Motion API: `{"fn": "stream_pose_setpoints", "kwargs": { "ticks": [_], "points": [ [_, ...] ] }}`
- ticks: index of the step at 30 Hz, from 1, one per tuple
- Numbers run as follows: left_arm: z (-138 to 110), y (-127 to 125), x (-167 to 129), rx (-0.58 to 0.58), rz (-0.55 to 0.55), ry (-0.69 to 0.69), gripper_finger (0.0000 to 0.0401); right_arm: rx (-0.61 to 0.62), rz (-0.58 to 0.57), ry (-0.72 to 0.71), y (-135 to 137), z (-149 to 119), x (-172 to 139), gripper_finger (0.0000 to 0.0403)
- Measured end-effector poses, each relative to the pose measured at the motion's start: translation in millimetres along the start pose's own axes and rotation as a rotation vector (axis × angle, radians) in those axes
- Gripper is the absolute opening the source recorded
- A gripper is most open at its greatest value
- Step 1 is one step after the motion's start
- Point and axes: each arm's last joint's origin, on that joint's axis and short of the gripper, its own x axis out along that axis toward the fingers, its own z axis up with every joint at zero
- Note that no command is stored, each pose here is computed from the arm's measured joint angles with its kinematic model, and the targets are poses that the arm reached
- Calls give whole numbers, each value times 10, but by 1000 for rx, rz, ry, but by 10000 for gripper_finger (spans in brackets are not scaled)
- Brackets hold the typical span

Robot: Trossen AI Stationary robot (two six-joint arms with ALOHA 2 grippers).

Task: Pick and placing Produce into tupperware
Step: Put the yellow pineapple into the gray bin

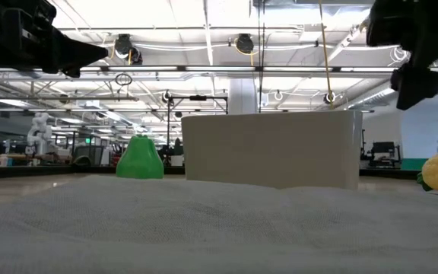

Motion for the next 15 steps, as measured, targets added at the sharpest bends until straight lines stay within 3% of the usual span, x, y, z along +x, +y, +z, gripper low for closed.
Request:
{"fn": "stream_pose_setpoints", "kwargs": {
  "ticks": [6, 15],
  "points": [
    [0, 0, 0, -2, 0, 0, 26, 286, 11, 38, -14, -9, 8, 322],
    [0, -1, 0, -1, -1, 0, 26, 665, -84, 90, -128, -104, 144, 322]
  ]
}}
